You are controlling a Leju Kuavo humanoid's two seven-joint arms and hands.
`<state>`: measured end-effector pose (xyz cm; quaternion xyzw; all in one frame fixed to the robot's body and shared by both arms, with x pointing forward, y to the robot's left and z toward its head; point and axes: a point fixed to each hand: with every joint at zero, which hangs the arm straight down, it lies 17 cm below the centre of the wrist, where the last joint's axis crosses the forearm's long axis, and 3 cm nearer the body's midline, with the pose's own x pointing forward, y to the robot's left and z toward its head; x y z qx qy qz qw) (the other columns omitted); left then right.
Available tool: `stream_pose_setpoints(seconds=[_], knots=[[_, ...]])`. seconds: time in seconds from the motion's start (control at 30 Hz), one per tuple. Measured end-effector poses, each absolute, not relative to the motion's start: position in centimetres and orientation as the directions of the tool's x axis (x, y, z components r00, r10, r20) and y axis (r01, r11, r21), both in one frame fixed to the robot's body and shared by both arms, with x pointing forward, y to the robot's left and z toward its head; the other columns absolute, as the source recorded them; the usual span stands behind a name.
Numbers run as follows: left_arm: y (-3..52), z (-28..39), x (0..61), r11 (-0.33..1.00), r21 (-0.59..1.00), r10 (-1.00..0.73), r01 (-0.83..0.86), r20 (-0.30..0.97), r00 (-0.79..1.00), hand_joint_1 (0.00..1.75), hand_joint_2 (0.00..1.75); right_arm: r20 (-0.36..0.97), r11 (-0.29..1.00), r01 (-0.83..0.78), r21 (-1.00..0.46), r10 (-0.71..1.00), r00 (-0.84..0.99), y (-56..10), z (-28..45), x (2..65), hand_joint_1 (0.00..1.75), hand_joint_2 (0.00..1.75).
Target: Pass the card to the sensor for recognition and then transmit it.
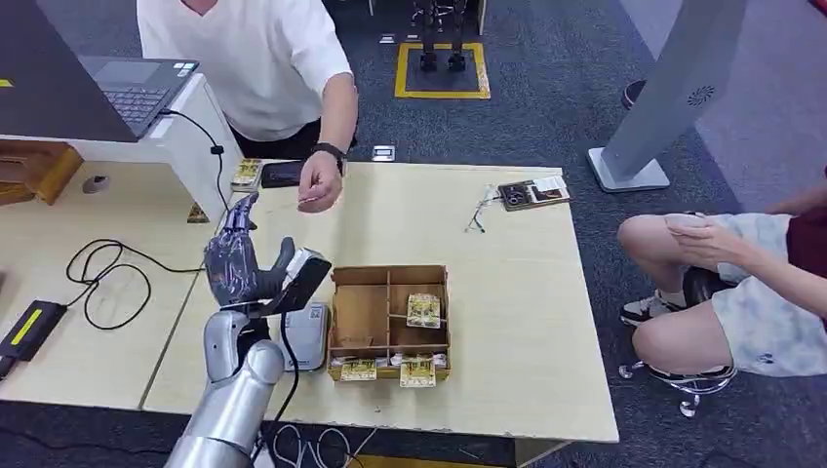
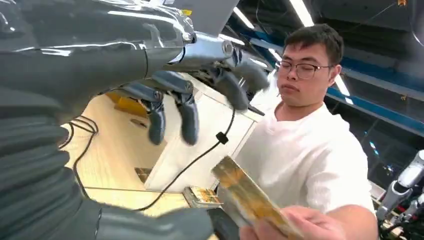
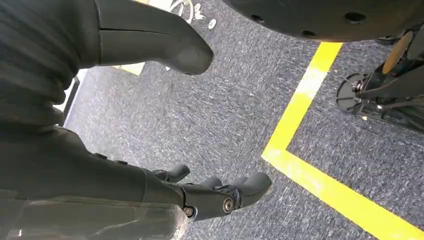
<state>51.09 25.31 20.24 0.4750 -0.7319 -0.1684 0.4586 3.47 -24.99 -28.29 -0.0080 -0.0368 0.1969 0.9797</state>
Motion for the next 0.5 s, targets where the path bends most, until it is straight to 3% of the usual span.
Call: stream_pose_setpoints(seconds=[0.5], knots=[[23.9, 20.1, 48.7, 0.534, 0.644, -0.833, -0.547, 0.511, -0.211, 0.0, 1.75, 0.065, 0.924, -0.382, -0.035, 0.383, 0.921, -25.1, -28.3, 3.3, 0.0, 1.75]])
